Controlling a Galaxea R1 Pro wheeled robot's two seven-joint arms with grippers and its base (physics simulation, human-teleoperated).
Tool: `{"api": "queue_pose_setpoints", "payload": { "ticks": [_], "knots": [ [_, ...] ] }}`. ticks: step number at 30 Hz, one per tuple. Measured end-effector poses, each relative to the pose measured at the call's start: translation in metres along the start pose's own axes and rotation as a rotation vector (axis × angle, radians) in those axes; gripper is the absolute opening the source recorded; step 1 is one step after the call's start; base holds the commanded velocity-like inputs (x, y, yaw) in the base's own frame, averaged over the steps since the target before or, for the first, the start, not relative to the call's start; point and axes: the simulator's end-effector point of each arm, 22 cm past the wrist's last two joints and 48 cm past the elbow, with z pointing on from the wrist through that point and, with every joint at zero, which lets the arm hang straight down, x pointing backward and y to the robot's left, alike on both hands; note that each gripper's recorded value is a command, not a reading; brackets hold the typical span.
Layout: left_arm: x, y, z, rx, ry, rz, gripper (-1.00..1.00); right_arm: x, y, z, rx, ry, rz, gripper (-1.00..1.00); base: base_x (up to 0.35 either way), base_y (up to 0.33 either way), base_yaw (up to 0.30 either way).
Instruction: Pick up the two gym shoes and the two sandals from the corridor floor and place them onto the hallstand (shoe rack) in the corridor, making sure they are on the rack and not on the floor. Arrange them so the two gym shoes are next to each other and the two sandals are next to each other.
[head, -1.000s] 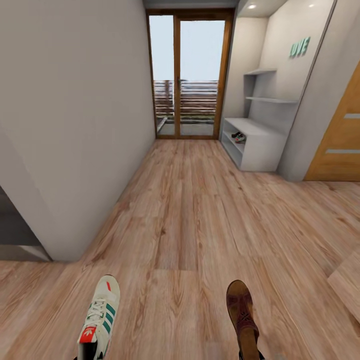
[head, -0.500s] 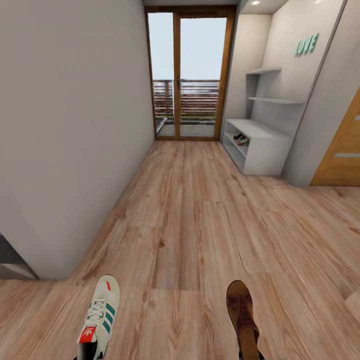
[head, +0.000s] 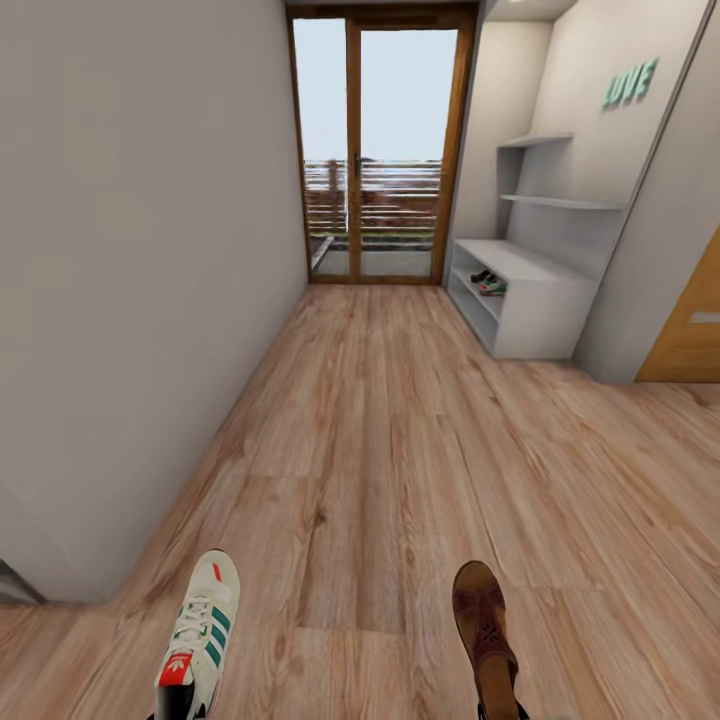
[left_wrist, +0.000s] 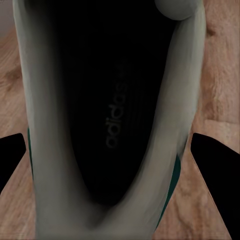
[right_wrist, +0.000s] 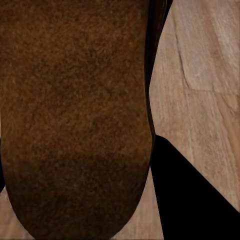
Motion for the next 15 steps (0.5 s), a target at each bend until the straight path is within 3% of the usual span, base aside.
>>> {"api": "queue_pose_setpoints", "payload": {
  "ticks": [15],
  "knots": [
    [-0.0004,0.0004,0.0001,-0.001,-0.001,-0.001,-1.00,0.0000,0.0001,0.0000,0.000,0.000,0.000,-1.00,0.338,0.000,0.000]
  ]
}}
